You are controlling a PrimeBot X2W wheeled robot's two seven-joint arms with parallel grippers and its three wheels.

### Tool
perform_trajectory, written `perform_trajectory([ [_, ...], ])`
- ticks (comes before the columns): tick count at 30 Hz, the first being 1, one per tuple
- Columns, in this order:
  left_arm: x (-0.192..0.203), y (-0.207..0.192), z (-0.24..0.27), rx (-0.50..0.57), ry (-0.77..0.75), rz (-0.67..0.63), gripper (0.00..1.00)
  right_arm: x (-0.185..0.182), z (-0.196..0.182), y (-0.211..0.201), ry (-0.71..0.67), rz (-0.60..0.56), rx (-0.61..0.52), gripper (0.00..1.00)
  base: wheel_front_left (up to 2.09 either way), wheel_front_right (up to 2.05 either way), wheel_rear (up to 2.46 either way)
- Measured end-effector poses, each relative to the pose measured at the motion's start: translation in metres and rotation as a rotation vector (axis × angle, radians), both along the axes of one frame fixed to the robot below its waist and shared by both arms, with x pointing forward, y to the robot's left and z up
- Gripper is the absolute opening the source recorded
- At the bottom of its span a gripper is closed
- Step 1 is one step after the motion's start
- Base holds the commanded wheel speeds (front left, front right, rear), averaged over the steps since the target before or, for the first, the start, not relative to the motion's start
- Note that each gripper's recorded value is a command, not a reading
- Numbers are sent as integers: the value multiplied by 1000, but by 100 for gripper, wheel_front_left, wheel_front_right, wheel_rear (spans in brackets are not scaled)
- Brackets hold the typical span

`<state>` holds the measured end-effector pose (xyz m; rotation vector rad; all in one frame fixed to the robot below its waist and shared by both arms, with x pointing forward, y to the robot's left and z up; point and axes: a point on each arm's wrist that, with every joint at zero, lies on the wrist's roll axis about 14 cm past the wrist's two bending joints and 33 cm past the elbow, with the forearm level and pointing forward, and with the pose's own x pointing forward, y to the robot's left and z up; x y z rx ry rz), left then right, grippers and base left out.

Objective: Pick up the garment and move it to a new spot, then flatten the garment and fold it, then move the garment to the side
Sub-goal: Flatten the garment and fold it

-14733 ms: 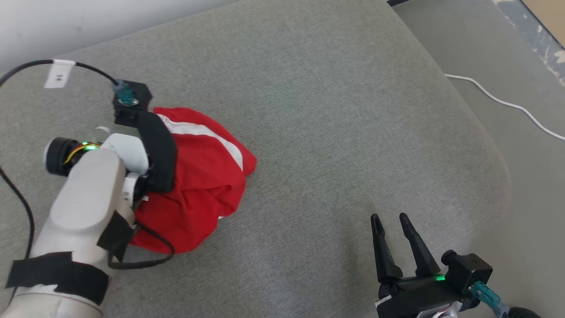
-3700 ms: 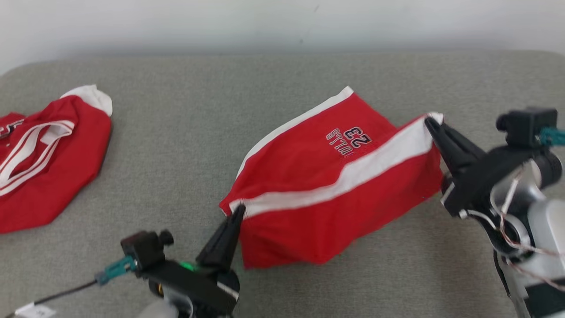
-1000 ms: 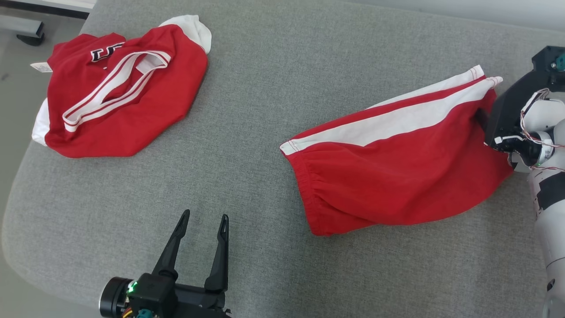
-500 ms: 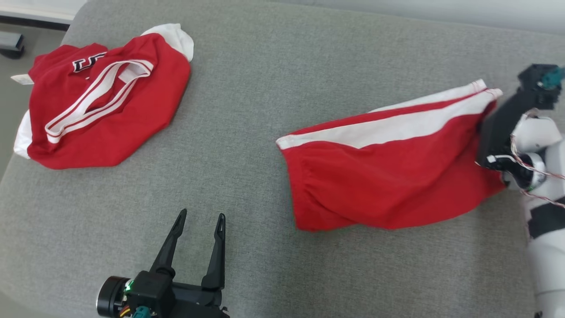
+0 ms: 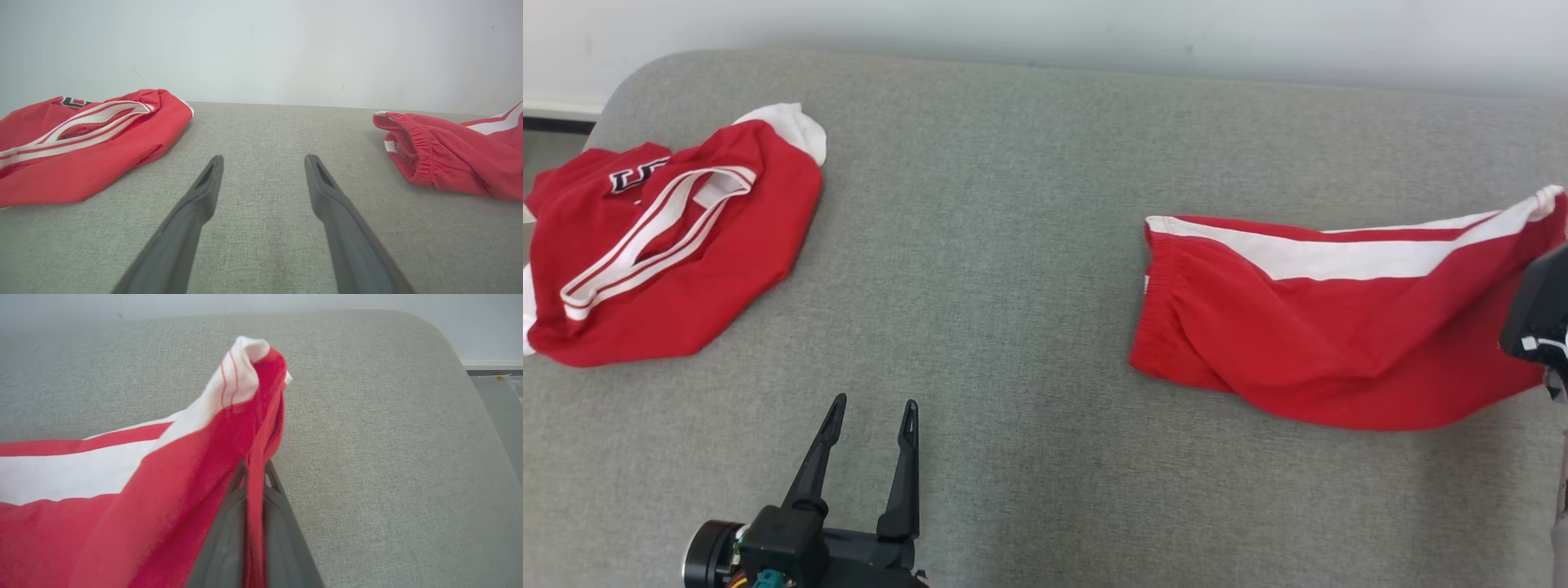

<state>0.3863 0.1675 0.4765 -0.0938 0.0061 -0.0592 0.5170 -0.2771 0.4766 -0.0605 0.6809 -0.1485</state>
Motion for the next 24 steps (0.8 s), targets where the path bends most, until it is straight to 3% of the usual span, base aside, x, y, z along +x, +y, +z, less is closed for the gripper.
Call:
perform_trajectory([
  [9, 2, -17, 6, -14, -18, -58, 100, -19, 28, -27, -70, -63, -79, 0, 0, 0, 0],
  [24, -7, -16, 10, -29, -26, -52, 100, -7, 27, 110, -37, 286, -4, 0, 0, 0, 0],
])
